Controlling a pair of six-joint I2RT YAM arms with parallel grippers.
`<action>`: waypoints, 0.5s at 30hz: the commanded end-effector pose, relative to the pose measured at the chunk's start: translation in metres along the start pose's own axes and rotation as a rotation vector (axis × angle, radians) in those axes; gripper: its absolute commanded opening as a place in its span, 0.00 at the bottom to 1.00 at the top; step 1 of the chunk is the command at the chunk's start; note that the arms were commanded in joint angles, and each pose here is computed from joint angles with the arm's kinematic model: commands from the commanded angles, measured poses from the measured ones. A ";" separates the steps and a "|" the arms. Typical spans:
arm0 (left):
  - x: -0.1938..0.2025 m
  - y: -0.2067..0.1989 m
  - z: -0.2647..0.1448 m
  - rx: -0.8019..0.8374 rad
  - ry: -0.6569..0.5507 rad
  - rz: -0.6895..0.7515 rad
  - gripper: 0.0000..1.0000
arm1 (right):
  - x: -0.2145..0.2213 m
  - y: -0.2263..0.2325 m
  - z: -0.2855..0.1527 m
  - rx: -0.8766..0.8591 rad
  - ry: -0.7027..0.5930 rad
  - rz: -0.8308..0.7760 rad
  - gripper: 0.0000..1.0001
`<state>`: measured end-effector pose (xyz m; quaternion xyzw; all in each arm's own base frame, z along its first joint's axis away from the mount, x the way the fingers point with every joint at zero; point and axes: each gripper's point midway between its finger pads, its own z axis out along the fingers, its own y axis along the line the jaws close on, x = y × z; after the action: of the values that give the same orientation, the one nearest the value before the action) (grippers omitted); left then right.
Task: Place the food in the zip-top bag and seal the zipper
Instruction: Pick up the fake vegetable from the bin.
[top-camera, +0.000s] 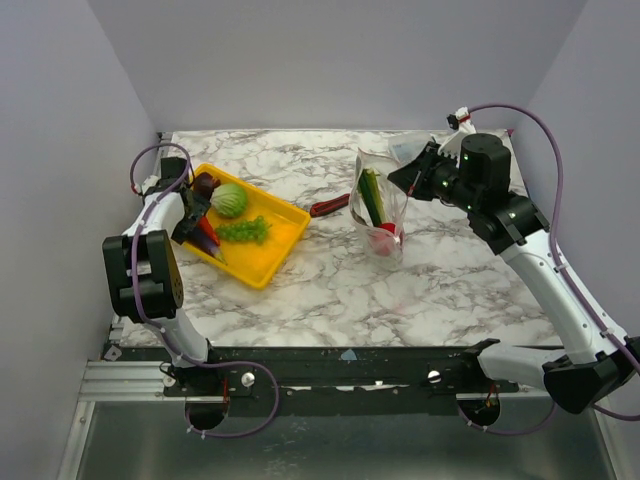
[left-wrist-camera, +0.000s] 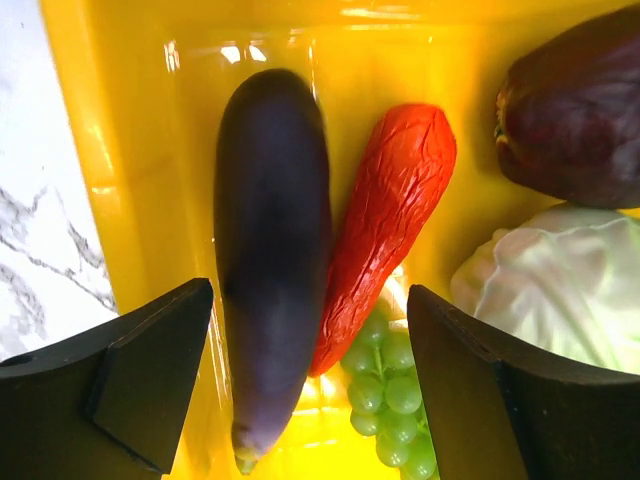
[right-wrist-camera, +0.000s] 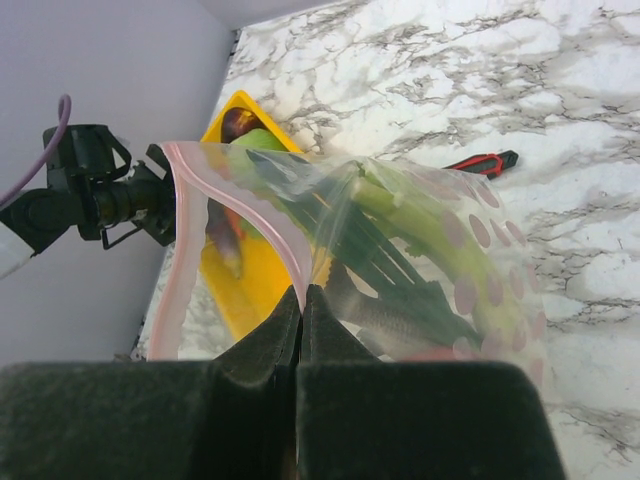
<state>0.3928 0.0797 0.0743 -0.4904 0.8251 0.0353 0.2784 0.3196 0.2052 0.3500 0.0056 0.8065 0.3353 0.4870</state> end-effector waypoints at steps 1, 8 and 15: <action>0.002 0.010 -0.002 -0.080 0.036 -0.051 0.79 | -0.020 0.012 -0.009 -0.030 -0.075 -0.023 0.00; 0.010 0.009 0.008 -0.113 0.096 -0.034 0.64 | -0.020 0.013 -0.009 -0.037 -0.077 -0.016 0.00; 0.012 0.012 0.006 -0.105 0.088 -0.034 0.48 | -0.022 0.014 -0.012 -0.036 -0.086 -0.009 0.00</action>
<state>0.3868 0.0778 0.0581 -0.5151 0.8268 0.0514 0.2201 0.3192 0.2050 0.3506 0.0054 0.8060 0.3355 0.4876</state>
